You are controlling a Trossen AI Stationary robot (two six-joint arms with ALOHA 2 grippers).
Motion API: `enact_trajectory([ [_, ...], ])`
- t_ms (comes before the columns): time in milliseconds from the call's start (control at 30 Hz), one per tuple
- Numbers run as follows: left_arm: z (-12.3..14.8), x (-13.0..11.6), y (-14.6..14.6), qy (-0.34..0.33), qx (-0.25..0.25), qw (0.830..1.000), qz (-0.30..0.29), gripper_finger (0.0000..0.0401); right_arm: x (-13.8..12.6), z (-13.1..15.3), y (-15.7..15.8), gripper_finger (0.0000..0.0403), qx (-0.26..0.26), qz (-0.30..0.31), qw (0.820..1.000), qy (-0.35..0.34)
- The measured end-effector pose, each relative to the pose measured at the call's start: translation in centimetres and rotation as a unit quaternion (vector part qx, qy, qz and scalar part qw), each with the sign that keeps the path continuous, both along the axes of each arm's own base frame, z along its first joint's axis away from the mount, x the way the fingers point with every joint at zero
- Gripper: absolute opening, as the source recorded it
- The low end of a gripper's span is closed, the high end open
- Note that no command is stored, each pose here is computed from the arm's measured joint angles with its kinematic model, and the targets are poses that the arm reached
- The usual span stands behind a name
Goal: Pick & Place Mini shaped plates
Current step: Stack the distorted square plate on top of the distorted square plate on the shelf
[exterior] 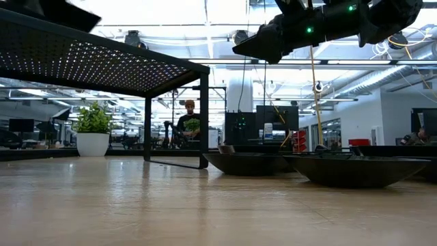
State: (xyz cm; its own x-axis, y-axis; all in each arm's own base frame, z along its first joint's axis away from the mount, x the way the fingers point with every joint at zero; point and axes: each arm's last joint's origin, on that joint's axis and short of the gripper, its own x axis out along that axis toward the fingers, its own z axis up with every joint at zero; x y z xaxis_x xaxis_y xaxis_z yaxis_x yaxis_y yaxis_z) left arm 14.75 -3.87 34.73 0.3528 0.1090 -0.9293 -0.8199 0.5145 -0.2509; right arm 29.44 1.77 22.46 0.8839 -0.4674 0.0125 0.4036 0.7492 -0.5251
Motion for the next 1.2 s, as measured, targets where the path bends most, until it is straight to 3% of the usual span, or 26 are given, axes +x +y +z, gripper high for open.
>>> enact_trajectory([
  [233, 0.2, -1.4, -1.7, -0.024, 0.005, 0.999, 0.026, 0.0005, 0.0, 0.0, 0.0, 0.0215, -0.001, -0.001, 1.000, 0.001],
  [500, -0.8, -0.7, -3.8, 0.007, 0.005, 0.999, 0.035, 0.0010, 0.0, 0.0, 0.0, 0.0216, -0.001, -0.002, 1.000, 0.001],
  [967, -1.5, -0.3, -4.5, 0.054, 0.021, 0.998, 0.008, 0.0120, 0.0, 0.0, -0.1, 0.0213, 0.000, -0.005, 1.000, 0.001],
  [1100, -0.8, -0.9, -3.8, 0.012, 0.058, 0.998, -0.007, 0.0153, -0.4, 0.3, -0.2, 0.0214, -0.004, -0.053, 0.999, 0.003],
  [1200, 0.0, -1.1, -3.1, -0.054, 0.120, 0.991, -0.025, 0.0172, -1.1, 0.9, -0.4, 0.0221, 0.009, -0.084, 0.996, 0.012],
])
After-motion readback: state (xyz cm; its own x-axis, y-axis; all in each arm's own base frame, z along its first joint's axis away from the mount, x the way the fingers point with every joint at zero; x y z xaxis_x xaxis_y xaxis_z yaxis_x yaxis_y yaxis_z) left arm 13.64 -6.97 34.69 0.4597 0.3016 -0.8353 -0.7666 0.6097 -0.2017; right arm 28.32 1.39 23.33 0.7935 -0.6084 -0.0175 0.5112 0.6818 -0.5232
